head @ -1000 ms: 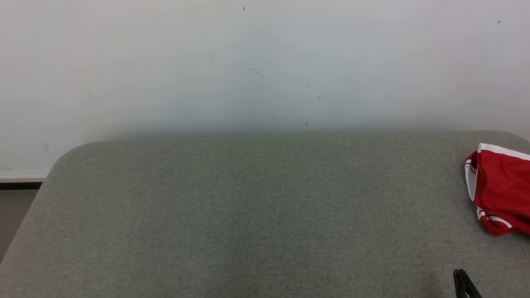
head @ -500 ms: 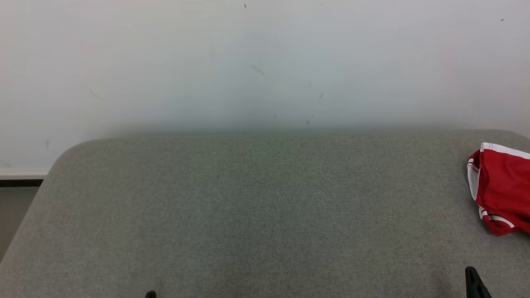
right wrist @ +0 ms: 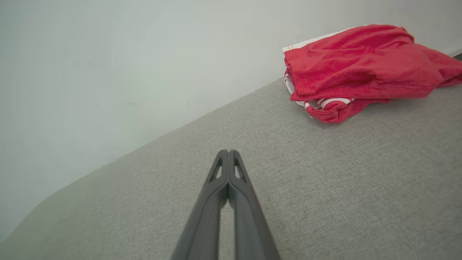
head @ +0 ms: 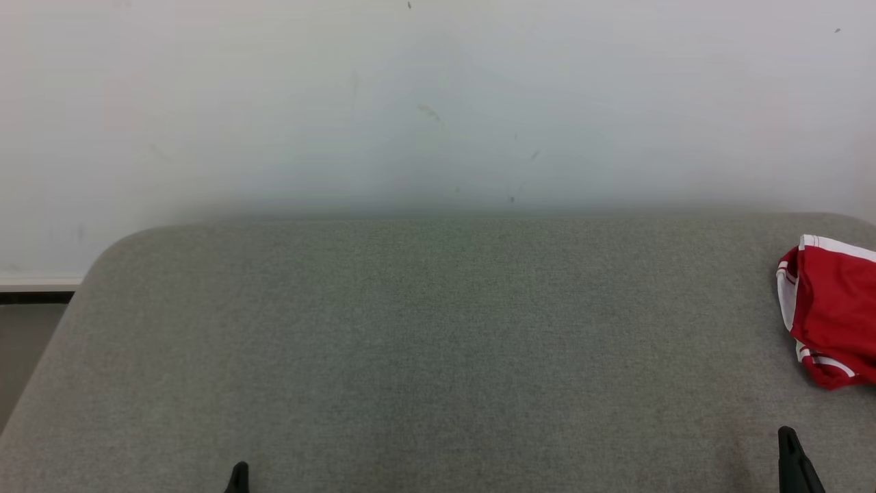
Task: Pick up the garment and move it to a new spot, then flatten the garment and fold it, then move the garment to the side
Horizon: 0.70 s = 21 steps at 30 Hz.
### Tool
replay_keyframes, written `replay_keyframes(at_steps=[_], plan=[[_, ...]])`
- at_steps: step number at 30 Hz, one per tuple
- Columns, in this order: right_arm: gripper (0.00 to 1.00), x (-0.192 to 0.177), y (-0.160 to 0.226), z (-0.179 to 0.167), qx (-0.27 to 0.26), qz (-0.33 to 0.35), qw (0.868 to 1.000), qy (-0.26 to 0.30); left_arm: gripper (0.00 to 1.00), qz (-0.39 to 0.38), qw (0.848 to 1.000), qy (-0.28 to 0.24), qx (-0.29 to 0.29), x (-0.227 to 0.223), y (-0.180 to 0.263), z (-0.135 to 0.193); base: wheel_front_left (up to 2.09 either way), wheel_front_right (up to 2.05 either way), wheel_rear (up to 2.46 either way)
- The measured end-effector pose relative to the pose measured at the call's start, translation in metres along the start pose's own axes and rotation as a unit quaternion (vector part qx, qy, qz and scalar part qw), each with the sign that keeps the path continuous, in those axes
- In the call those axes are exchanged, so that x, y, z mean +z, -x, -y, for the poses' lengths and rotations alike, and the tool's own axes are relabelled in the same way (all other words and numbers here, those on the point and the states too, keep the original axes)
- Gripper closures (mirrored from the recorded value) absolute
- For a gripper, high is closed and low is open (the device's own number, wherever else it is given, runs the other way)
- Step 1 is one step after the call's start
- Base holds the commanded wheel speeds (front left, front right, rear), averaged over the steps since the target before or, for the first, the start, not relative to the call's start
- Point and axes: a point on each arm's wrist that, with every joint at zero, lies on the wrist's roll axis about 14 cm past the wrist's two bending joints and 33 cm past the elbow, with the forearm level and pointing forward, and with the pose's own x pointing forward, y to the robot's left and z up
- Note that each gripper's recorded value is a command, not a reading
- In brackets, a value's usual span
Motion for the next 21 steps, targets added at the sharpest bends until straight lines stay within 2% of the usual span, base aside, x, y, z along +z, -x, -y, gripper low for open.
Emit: replay_keyframes(at_steps=[21], plan=[[1.00,0.005,-0.013,-0.006,0.000,-0.003,0.989,-0.147,1.00,0.003,0.990,0.141,0.001,0.013,-0.014,0.000,0.00,0.00,0.00]])
